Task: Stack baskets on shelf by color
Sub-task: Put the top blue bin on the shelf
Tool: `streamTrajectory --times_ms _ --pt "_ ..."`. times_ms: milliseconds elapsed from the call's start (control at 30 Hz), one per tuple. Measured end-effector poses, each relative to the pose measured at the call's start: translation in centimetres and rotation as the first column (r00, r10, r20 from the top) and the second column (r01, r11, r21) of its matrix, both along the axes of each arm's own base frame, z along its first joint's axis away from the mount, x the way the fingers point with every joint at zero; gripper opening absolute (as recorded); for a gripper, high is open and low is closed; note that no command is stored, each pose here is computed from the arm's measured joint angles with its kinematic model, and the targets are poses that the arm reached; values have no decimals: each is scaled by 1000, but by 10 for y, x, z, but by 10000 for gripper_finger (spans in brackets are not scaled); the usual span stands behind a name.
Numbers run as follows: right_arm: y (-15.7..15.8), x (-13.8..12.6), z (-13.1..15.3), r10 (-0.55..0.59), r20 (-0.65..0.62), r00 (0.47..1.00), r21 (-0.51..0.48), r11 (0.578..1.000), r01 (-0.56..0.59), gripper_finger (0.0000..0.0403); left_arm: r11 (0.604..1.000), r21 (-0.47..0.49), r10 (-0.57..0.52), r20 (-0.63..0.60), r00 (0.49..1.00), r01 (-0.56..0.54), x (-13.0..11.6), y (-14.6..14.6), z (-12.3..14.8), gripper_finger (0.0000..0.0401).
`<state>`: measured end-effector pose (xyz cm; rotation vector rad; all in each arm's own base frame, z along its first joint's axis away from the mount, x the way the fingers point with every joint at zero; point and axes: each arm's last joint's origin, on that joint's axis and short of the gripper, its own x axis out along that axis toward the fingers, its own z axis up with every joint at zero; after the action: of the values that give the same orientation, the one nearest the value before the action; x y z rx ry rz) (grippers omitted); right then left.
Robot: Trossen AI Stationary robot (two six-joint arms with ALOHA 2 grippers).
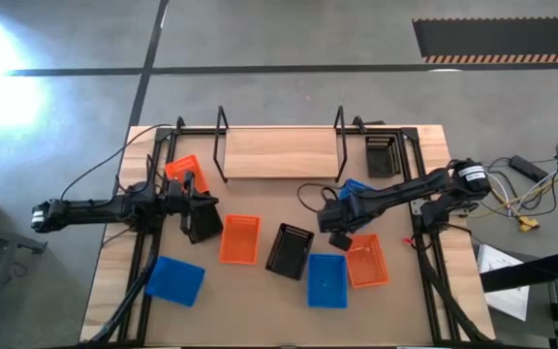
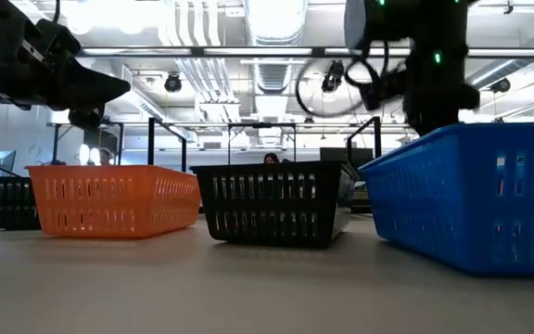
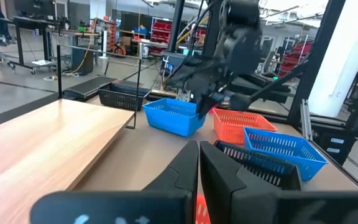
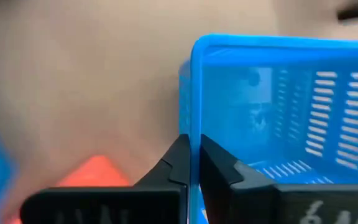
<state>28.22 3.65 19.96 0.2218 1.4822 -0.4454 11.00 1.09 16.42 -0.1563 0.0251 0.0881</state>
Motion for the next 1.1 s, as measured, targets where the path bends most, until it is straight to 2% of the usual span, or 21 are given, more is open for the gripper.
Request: streamTrajectory --times_ms 133,233,333,400,467,533,667,833,933,1100 --pt "11 13 24 108 82 991 103 988 -117 10 1000 -23 1 5 1000 0 0 0 0 0" --pt "20 23 45 255 179 950 143 949 -282 10 1000 -23 1 5 1000 -1 0 0 0 0" --pt "24 36 65 406 290 867 73 893 -443 9 1000 -23 1 4 1000 -1 0 0 0 0" --pt "19 45 75 481 354 802 -14 860 -510 9 1000 -23 1 4 1000 -1 0 0 0 0" --pt "6 54 82 543 379 750 -123 832 -540 9 1000 -23 0 6 1000 0 0 0 0 0" --pt "-13 58 84 577 361 733 -206 815 -541 9 1000 -24 0 4 1000 0 0 0 0 0" --pt "-65 55 75 574 273 772 -261 816 -515 9 1000 -24 0 4 1000 0 0 0 0 0" --pt "-127 41 58 494 215 842 -270 859 -435 9 1000 -24 0 4 1000 0 0 0 0 0" --pt "-145 33 51 452 204 869 -263 880 -396 9 1000 -24 0 4 1000 0 0 0 0 0" --pt "-151 33 45 449 194 872 -259 881 -396 9 1000 -24 0 6 1000 0 0 0 0 0"
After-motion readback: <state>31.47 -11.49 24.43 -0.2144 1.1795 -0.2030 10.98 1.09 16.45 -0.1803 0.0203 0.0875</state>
